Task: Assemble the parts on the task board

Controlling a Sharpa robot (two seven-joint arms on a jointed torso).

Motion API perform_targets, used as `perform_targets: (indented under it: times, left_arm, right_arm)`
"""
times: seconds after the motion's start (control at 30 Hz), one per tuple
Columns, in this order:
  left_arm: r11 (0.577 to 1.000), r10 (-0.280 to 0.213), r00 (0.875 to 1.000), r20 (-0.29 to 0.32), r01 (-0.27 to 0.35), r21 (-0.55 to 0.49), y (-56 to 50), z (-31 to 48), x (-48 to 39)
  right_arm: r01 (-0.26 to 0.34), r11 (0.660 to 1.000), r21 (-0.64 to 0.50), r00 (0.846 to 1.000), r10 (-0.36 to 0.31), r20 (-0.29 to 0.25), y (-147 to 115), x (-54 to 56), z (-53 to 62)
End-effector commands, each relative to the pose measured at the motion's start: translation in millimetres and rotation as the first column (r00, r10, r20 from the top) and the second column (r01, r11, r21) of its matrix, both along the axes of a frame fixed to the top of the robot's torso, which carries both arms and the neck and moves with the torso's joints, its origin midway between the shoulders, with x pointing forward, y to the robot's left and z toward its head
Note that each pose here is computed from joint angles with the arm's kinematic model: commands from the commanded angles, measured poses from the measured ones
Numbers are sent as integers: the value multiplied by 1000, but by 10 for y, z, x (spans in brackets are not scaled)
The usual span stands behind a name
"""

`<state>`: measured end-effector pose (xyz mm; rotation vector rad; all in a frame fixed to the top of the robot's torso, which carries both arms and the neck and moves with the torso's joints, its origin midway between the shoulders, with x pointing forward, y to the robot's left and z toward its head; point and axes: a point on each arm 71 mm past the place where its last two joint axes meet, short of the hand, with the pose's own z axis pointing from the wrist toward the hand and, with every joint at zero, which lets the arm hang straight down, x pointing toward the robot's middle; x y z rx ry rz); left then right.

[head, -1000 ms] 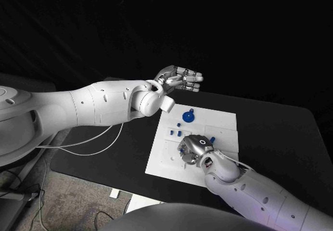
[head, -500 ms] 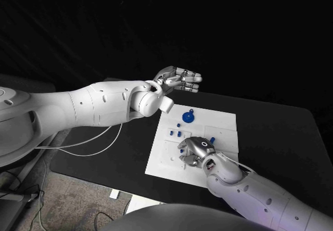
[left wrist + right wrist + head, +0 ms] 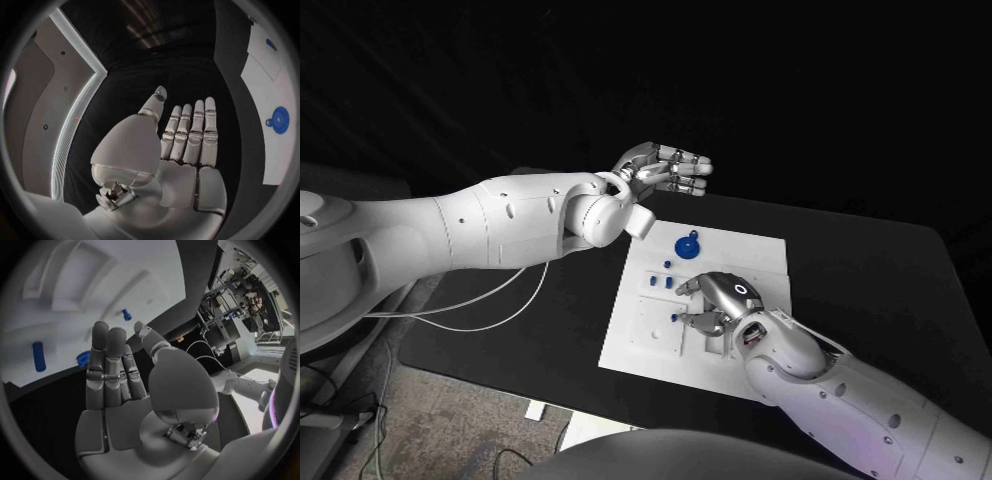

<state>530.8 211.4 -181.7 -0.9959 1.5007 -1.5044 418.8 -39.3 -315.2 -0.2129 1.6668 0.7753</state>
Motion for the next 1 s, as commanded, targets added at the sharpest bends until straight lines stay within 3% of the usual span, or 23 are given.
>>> perform_targets:
  times: [0.03, 0.33, 0.4, 0.7, 1.0]
  left_arm:
    - [1000, -14, 1000, 3, 14, -12, -9, 15, -6]
    - [1000, -3, 1000, 6, 3, -10, 33, 20, -15]
    - [1000, -2, 1000, 6, 2, -10, 38, 21, -16]
    - [1000, -1, 1000, 7, 1, -10, 40, 20, -14]
    - [1000, -3, 1000, 5, 3, -9, 32, 17, -8]
  right_arm:
    - [28, 1000, 9, 1000, -28, 7, -80, 49, 115]
    - [131, 990, -52, 991, -128, 46, -564, 388, 450]
    - [146, 987, -66, 989, -143, 45, -639, 433, 467]
    - [186, 967, -173, 981, -191, -15, -864, 570, 359]
    - [179, 959, -218, 975, -202, -88, -852, 617, 212]
